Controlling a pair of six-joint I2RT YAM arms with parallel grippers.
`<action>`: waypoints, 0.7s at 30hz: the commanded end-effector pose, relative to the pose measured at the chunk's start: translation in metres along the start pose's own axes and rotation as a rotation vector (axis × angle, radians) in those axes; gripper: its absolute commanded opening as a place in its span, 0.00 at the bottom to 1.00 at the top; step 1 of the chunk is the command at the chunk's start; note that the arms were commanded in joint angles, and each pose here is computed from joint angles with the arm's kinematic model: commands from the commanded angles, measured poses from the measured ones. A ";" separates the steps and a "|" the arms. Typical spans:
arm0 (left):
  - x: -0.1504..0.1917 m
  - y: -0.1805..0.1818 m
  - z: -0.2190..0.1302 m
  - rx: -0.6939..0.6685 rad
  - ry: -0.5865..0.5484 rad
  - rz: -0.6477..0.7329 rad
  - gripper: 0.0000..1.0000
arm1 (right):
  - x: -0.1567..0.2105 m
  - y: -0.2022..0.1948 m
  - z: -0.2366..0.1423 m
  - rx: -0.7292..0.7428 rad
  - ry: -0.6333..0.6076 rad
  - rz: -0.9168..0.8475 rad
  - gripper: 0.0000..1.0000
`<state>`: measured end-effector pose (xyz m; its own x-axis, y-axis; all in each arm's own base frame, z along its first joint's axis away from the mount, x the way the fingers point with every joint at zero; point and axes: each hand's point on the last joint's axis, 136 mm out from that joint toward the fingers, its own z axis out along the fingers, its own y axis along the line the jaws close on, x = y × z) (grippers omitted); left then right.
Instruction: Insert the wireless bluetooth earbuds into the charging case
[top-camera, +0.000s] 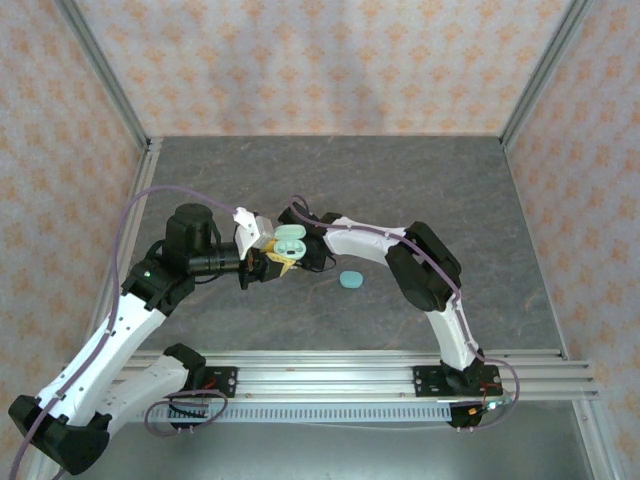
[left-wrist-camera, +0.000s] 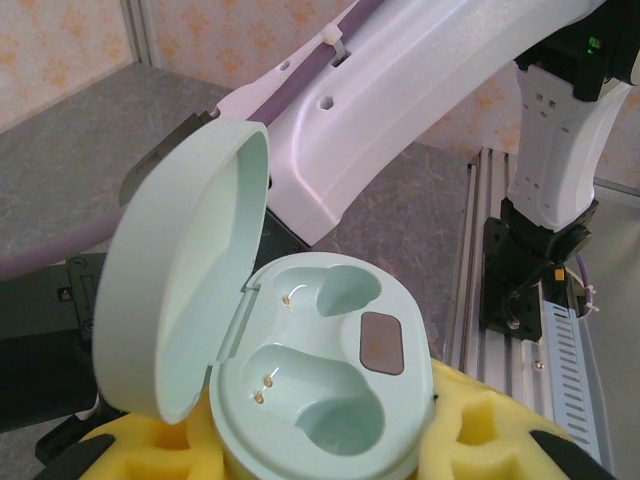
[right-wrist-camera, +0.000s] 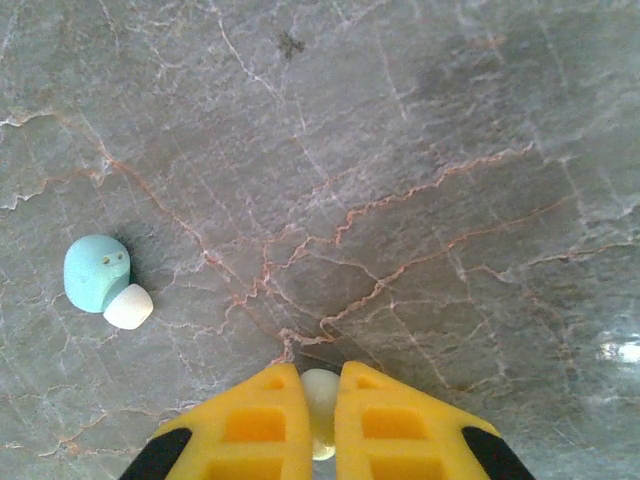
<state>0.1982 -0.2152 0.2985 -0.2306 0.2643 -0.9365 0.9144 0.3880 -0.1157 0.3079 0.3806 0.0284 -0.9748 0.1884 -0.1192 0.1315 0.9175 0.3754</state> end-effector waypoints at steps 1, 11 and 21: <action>-0.001 0.002 -0.003 -0.018 -0.009 0.031 0.10 | -0.009 -0.014 -0.008 0.065 -0.037 -0.038 0.07; -0.005 0.012 0.007 -0.030 -0.053 0.058 0.10 | -0.035 -0.056 -0.093 0.120 -0.145 -0.074 0.02; -0.010 0.033 0.022 -0.084 -0.085 0.089 0.10 | -0.023 -0.094 -0.195 0.176 -0.209 -0.131 0.02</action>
<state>0.2262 -0.2231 0.2851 -0.1818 0.2493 -0.9512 0.9076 0.4149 -0.0648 0.3039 0.2567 0.1708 -0.9190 0.1700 -0.3557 0.0595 0.9518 0.3010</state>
